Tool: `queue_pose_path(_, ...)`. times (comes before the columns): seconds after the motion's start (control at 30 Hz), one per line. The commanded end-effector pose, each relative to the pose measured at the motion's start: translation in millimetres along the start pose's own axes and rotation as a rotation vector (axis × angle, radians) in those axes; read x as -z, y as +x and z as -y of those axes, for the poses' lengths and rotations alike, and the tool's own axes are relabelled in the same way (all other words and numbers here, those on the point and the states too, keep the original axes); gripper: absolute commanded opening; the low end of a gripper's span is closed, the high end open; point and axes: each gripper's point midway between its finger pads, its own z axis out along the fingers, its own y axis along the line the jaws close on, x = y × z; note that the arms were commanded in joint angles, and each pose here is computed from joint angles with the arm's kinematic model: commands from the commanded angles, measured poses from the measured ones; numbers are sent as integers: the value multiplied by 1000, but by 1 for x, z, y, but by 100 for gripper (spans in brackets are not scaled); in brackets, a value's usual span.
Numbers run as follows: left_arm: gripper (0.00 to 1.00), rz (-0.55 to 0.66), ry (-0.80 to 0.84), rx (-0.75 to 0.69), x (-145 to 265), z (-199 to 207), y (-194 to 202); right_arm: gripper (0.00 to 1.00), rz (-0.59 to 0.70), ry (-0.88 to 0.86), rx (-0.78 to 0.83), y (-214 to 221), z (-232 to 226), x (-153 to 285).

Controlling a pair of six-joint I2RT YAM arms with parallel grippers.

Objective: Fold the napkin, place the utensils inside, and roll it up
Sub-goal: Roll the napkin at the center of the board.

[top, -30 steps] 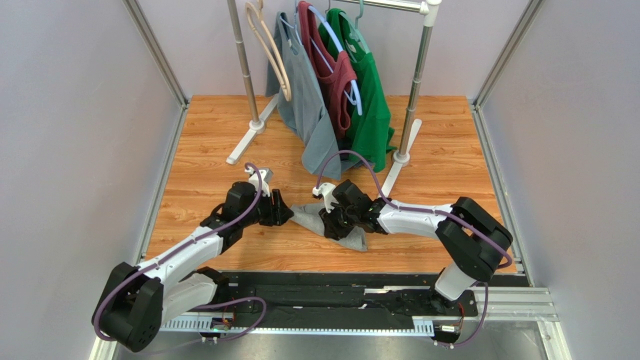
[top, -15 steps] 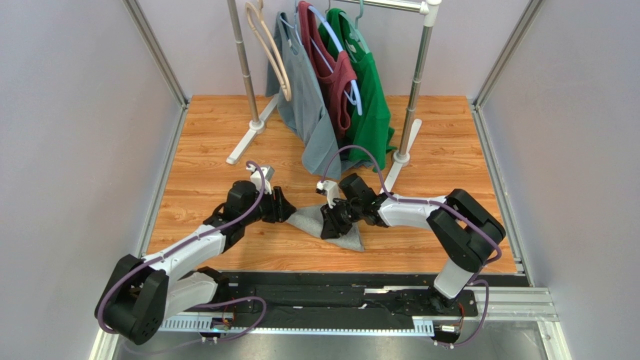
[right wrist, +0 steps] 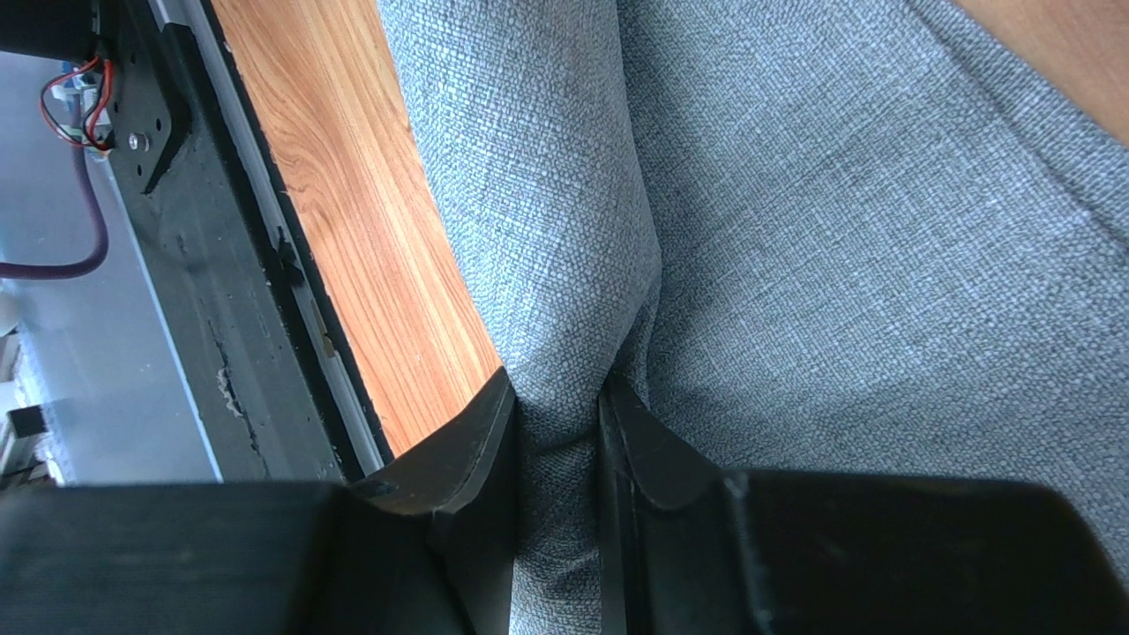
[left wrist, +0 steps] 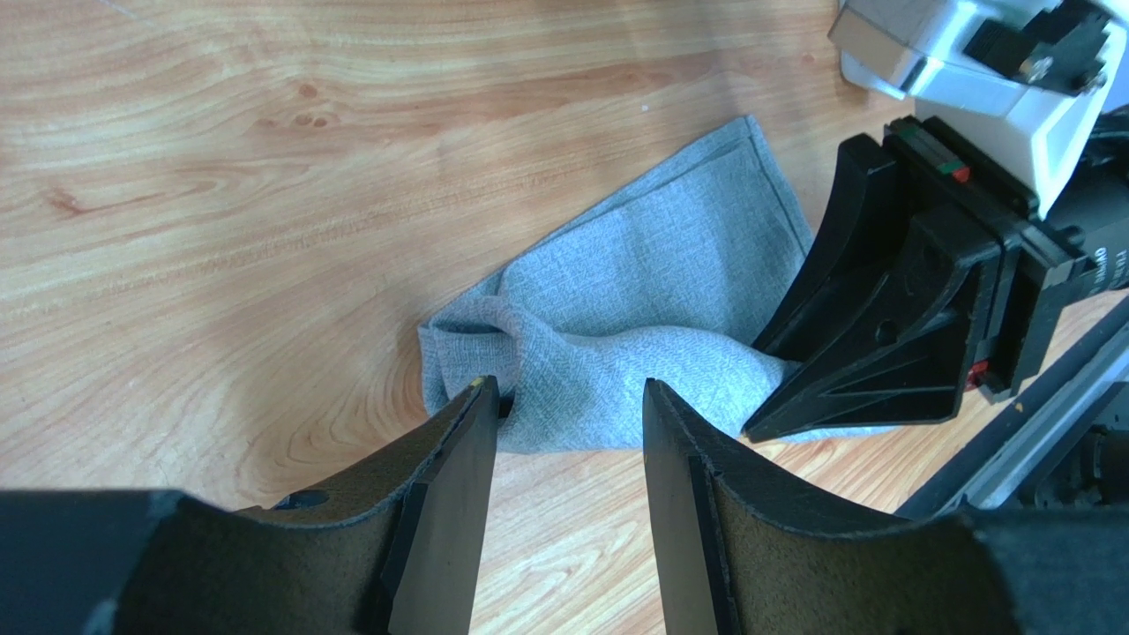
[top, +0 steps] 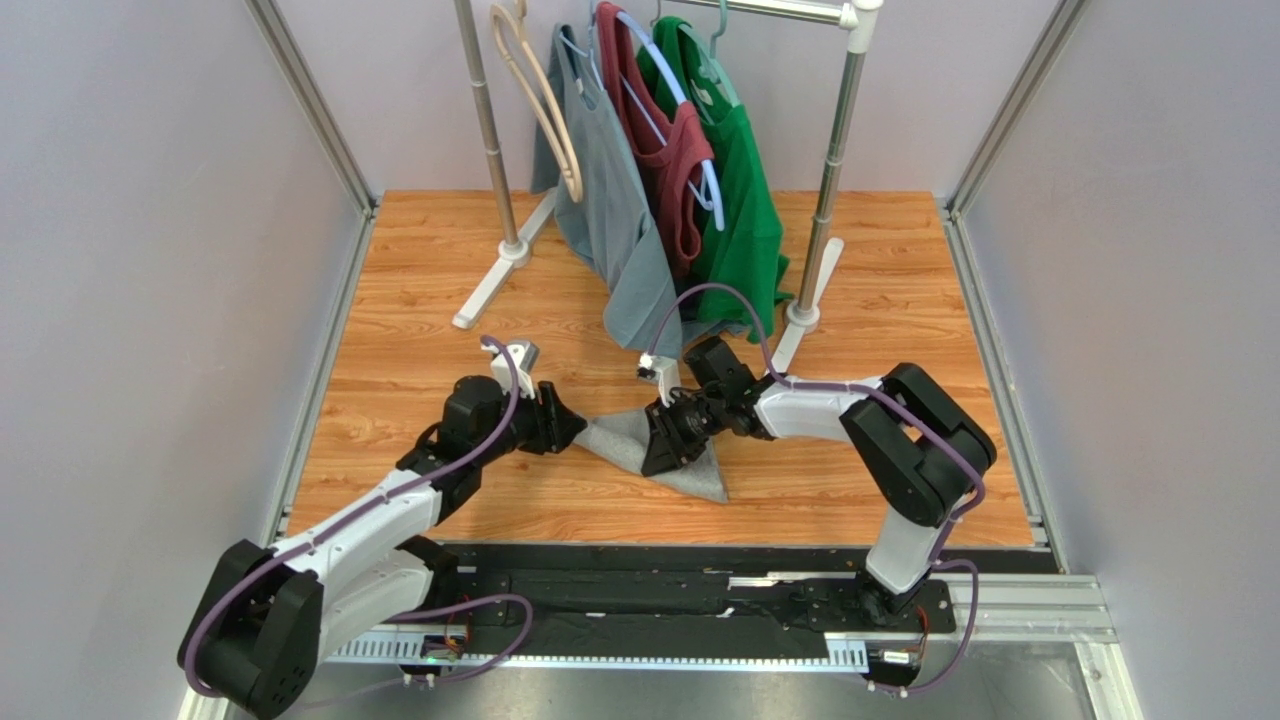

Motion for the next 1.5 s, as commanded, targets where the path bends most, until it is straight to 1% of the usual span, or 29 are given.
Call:
queue_pose_path(0.0,52,37,9,-13,-4,0,-7,4,-192,89,-108,62,25,-5)
queue_pose_path(0.17,52,51,5,-9,-11,-1,-11,3,-203,82,-115,64,25,-6)
queue_pose_path(0.27,49,42,2,-9,-16,-3,-10,2,-210,80,-122,66,26,-6)
queue_pose_path(0.4,34,12,10,-8,-21,-3,-4,2,-205,83,-128,65,27,-6)
queue_pose_path(0.47,29,-9,5,-3,-23,-6,1,4,-203,86,-132,65,28,-5)
queue_pose_path(0.5,24,-16,9,-4,-24,-6,3,6,-198,86,-129,62,28,-5)
queue_pose_path(0.57,20,-45,1,4,-27,-8,9,16,-198,94,-126,61,29,-4)
queue_pose_path(0.6,14,-57,1,2,-28,-8,10,23,-198,99,-122,61,29,-4)
queue_pose_path(0.63,11,-79,-7,5,-30,-11,15,34,-189,111,-113,57,29,-2)
queue_pose_path(0.7,0,-103,-18,-3,-32,-13,16,41,-176,126,-106,52,29,2)
queue_pose_path(0.73,0,-120,-28,-2,-34,-15,19,45,-166,147,-99,48,29,5)
queue_pose_path(0.77,0,-130,-34,-3,-35,-15,18,47,-160,153,-93,46,29,8)
queue_pose_path(0.93,0,-195,-57,-15,-43,-19,19,49,-139,215,-65,34,29,22)
queue_pose_path(1.0,0,-221,-52,-20,-45,-18,22,50,-104,242,-44,24,27,30)
queue_pose_path(1.03,0,-229,-52,-21,-47,-17,20,61,-81,268,-31,19,27,35)
queue_pose_path(1.17,0,-267,-41,-27,-51,-16,21,62,-26,310,10,3,23,48)
queue_pose_path(1.2,0,-280,-40,-26,-53,-15,21,70,-15,330,21,0,24,50)
queue_pose_path(1.23,0,-286,-38,-29,-54,-14,20,75,-11,341,35,-1,23,52)
queue_pose_path(1.3,0,-301,-35,-34,-56,-14,20,75,17,394,78,-9,23,59)
queue_pose_path(1.37,0,-309,-30,-36,-57,-14,21,75,24,413,143,-12,15,58)
queue_pose_path(1.4,0,-310,-29,-36,-57,-13,20,75,57,450,177,-20,13,63)
queue_pose_path(1.47,0,-320,-33,-35,-58,-14,23,75,78,459,241,-24,-1,61)
